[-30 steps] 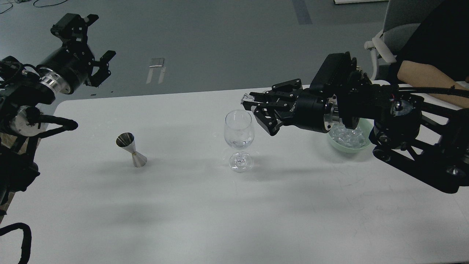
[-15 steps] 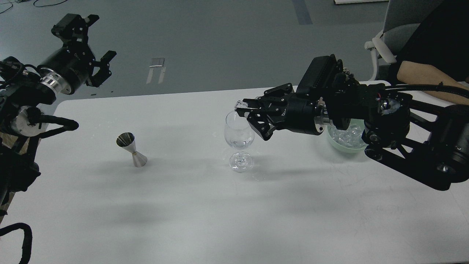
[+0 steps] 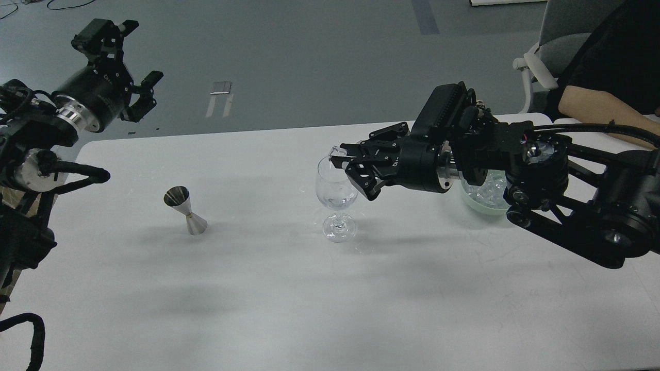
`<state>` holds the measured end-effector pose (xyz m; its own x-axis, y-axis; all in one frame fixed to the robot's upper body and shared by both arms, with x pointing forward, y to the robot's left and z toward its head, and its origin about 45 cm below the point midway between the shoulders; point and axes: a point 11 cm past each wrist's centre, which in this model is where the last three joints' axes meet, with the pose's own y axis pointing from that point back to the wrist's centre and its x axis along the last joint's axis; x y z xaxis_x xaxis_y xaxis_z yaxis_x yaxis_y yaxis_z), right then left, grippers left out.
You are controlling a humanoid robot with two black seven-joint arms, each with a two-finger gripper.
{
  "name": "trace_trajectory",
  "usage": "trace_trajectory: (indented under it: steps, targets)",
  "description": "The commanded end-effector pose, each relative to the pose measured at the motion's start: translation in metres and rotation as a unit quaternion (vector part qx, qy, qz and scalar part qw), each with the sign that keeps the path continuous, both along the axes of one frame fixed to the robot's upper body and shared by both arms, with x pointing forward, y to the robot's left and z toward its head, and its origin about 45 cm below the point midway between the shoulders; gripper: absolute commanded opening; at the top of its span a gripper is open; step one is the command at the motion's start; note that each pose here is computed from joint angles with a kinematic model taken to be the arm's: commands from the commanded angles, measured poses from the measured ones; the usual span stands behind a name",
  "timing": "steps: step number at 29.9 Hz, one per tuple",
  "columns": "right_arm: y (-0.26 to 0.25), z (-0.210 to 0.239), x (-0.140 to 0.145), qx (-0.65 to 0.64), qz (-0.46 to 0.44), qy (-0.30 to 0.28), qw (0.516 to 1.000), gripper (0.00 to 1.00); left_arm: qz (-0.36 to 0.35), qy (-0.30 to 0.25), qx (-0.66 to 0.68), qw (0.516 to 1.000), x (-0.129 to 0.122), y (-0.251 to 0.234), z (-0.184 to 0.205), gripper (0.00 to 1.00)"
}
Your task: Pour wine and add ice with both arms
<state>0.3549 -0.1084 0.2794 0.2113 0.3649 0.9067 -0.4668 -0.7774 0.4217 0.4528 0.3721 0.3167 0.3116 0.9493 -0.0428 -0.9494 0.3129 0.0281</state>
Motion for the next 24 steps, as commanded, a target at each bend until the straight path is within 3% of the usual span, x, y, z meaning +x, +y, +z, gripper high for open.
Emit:
trace_trajectory:
  steps: [1,13,24]
  targets:
    - [0.0013,-0.0007,-0.0002,0.0,0.001,0.002,1.0,0.17,0.0,0.0,0.0,1.0,0.0,0.0001,0.0003,0.98]
    - [0.0084,-0.0058,-0.0021,-0.01,0.005,0.017,1.0,0.21,0.0,-0.001,0.0,1.0,0.0,0.0001,0.0004,0.98]
    - [0.0104,-0.0065,-0.0029,-0.008,0.007,0.019,1.0,0.32,-0.003,-0.001,-0.004,1.0,0.0008,-0.0036,-0.0005,0.98]
